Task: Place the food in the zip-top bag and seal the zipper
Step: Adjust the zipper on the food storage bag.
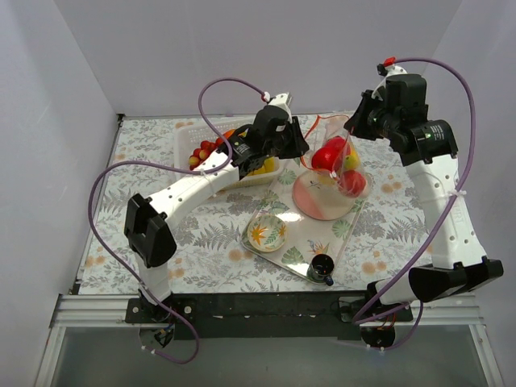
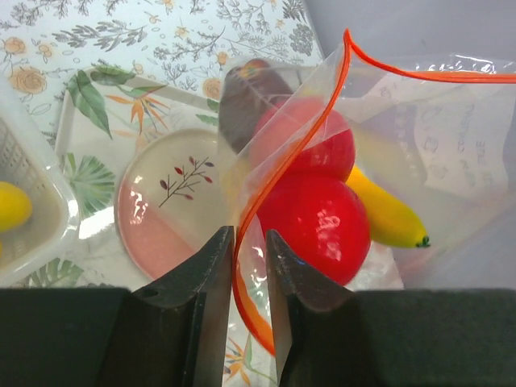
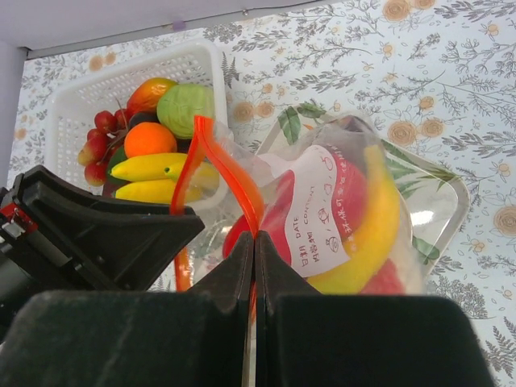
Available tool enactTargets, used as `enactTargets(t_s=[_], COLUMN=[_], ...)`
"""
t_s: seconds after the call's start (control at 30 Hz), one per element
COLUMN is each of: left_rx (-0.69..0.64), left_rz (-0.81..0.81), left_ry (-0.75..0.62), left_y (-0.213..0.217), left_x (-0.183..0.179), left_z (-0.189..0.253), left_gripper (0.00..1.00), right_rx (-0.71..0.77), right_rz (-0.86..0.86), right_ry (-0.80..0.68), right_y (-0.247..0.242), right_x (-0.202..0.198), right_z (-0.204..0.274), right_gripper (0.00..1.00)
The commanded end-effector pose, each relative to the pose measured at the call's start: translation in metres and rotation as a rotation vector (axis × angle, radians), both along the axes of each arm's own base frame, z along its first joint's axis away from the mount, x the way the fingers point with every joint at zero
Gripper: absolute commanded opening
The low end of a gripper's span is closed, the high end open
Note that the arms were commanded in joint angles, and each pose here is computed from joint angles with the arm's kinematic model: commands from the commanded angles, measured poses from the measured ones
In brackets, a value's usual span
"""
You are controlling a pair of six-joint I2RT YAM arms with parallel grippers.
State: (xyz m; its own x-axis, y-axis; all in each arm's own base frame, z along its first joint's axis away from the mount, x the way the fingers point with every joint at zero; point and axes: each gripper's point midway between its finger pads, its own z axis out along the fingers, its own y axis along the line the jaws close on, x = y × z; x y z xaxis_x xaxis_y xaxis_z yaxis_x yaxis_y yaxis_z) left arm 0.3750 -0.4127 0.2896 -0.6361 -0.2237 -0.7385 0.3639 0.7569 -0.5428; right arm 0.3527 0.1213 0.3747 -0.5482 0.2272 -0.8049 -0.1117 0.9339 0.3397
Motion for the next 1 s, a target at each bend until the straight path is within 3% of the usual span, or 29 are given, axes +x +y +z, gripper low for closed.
enactTargets(t_s=[0.0,0.1,0.2,0.3,0.43,0.67,0.97], left_rx=[-0.07,-0.08,-0.088,-0.087,-0.091,-0.116,-0.116], left_rz=[-0.057,-0.077,-0.078,-0.052,-0.03,-0.029,0.045], left_ry=[-0.09,-0.095,-0.119,-0.139,-0.142,-0.139,-0.124], left_y=[0.011,0.013,0.018,0.032,0.049,0.075,0.113], left_x=[-0.022,-0.028,-0.032,-0.03,-0.031,-0.042,-0.04], left_z=[0.048,0.049,0.057,0.062,0.065,0.071,0.069], left_gripper=[0.24,0.33,0.53,0.65,0.76,0.82,0.83], right_rx=[0.039,0.057,0.055,0.04,0.033,0.044,0.045], right_rz=[0.012,0.041,0.035,0.028,-0.002,0.001,0.002], right_ry=[-0.143,-0.151,-0.167,-0.182,-0.201,-0.223,-0.222], right_y=[-0.001,0.003,0.0,-0.004,-0.011,-0.011,-0.011], right_x=[-0.008,-0.015,-0.02,-0.025,-0.029,-0.032,-0.033], right_z=[0.043,0.048,0.053,0.056,0.06,0.068,0.065], right_gripper=[0.01,0.01,0.01,0.01,0.01,0.01,0.01])
